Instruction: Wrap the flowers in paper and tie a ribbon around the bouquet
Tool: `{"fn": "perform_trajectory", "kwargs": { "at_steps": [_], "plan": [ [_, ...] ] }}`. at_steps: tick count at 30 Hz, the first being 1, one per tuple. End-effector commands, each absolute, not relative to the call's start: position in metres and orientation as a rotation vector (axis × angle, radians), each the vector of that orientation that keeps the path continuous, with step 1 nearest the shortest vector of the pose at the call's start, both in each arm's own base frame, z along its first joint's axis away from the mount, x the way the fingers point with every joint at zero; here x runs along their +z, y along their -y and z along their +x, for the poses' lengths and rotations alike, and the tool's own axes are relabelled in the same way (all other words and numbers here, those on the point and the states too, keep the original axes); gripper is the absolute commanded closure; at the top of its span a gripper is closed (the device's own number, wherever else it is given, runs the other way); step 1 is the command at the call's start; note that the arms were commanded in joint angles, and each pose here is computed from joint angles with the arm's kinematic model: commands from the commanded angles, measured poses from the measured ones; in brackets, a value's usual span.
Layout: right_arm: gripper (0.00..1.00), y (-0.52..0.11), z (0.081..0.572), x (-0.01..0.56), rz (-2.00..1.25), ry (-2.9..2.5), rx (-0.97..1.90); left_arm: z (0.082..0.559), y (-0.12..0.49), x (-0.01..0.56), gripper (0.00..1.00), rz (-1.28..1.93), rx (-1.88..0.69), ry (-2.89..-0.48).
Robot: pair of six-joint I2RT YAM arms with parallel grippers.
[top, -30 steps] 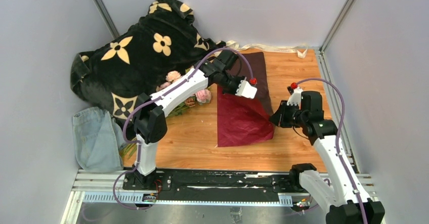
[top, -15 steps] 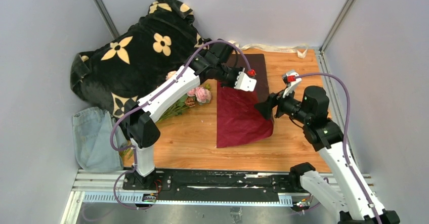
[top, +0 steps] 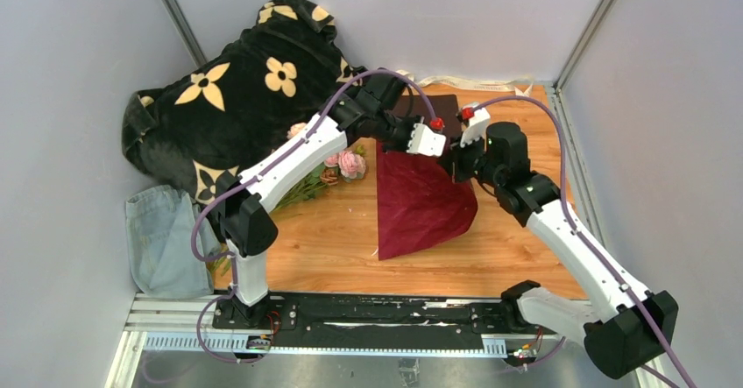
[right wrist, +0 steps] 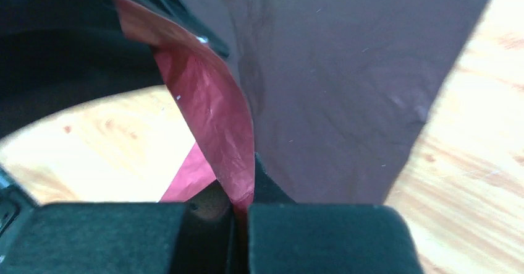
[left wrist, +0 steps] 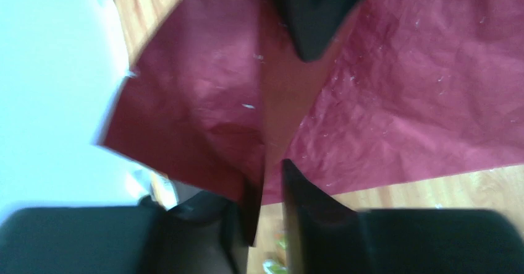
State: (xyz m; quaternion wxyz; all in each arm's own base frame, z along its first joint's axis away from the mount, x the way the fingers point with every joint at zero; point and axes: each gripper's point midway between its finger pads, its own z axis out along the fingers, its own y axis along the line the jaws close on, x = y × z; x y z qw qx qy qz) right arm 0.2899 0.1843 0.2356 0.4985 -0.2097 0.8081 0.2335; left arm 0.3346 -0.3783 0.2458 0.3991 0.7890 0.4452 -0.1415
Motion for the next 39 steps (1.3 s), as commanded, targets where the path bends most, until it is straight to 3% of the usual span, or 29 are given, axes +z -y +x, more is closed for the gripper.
{"fn": "perform_trajectory", "kwargs": {
  "at_steps": [1, 2, 3, 4, 10, 15, 20, 24, 29, 32, 39],
  "plan": [
    [1.0, -0.165, 0.304, 0.273, -0.456, -1.929, 0.408, 0.334, 0.371, 0.291, 0.38, 1.863, -0.311, -1.208],
    [1.0, -0.163, 0.303, 0.281, -0.465, -1.921, 0.393, 0.338, 0.367, 0.301, 0.19, 1.818, -0.286, -1.244],
    [1.0, -0.163, 0.302, 0.291, -0.479, -1.908, 0.39, 0.341, 0.361, 0.311, 0.06, 1.771, -0.256, -1.28],
    [1.0, -0.164, 0.3, 0.303, -0.502, -1.887, 0.392, 0.344, 0.353, 0.323, 0.01, 1.72, -0.213, -1.316],
    [1.0, -0.197, 0.271, 0.382, -0.836, -1.742, 0.499, 0.361, 0.263, 0.385, 0.0, 1.36, 0.092, -1.533],
    [1.0, -0.234, 0.247, 0.476, -1.002, -1.496, 0.626, 0.37, 0.161, 0.421, 0.0, 1.02, 0.167, -1.687],
    [1.0, -0.242, 0.24, 0.565, -0.917, -1.256, 0.684, 0.366, 0.069, 0.451, 0.0, 0.787, 0.252, -1.718],
    [1.0, -0.223, 0.252, 0.594, -0.744, -1.213, 0.658, 0.355, 0.047, 0.465, 0.0, 0.753, 0.308, -1.695],
    [1.0, -0.11, 0.323, 0.551, -0.173, -1.398, 0.465, 0.356, 0.059, 0.437, 0.0, 0.822, 0.232, -1.733],
    [1.0, -0.012, 0.356, 0.466, 0.237, -1.547, 0.313, 0.362, 0.071, 0.405, 0.0, 0.904, 0.166, -1.776],
    [1.0, 0.091, 0.338, 0.297, 0.747, -1.685, 0.006, 0.356, 0.117, 0.322, 0.0, 1.123, 0.013, -1.879]
  ]
}}
